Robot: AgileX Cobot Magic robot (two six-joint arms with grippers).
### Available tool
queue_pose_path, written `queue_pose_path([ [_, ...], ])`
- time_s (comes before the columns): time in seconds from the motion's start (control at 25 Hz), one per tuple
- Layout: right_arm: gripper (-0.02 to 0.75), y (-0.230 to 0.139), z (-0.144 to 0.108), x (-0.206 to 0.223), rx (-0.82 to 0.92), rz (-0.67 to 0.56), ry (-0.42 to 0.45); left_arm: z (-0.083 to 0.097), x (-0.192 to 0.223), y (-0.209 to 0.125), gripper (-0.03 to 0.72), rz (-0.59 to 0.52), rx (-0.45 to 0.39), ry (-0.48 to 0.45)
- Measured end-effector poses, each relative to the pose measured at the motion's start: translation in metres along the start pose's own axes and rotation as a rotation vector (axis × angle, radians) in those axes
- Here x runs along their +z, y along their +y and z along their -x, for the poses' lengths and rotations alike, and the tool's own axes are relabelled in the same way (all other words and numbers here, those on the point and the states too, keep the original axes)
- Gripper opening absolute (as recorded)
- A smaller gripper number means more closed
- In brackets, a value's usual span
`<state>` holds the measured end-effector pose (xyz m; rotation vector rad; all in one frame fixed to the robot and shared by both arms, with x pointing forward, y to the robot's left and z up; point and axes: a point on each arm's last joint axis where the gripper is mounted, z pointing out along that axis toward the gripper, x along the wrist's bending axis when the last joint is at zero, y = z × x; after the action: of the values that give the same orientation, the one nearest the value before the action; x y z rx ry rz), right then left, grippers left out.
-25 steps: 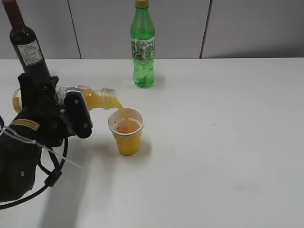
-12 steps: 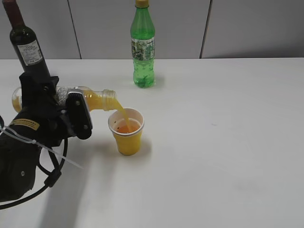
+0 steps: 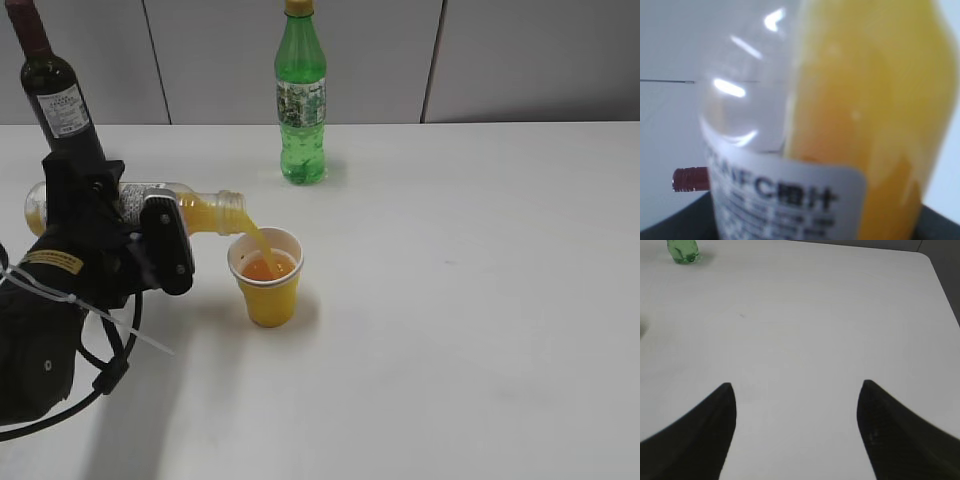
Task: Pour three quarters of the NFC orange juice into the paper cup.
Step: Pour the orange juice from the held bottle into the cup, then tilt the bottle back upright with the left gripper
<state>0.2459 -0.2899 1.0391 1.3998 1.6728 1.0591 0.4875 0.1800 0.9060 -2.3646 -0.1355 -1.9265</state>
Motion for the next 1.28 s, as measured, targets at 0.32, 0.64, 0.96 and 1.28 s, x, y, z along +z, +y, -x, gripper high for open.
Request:
queue_pose_path([
  [0.32, 0.595, 0.0, 0.0, 0.0, 0.0, 0.0, 0.0, 0.0, 0.0, 0.0, 0.468, 0.0, 0.014, 0.001],
  [0.64, 0.595, 0.0, 0.0, 0.0, 0.0, 0.0, 0.0, -0.001, 0.0, 0.0, 0.468, -0.001, 0.015, 0.006],
  [0.96, 0.595, 0.0, 0.0, 0.0, 0.0, 0.0, 0.0, -0.001, 0.0, 0.002, 0.468, 0.017, -0.01, 0.011],
  [1.28, 0.594, 0.0, 0.0, 0.0, 0.0, 0.0, 0.0, 0.001, 0.0, 0.01, 0.468, 0.109, -0.386, -0.032],
])
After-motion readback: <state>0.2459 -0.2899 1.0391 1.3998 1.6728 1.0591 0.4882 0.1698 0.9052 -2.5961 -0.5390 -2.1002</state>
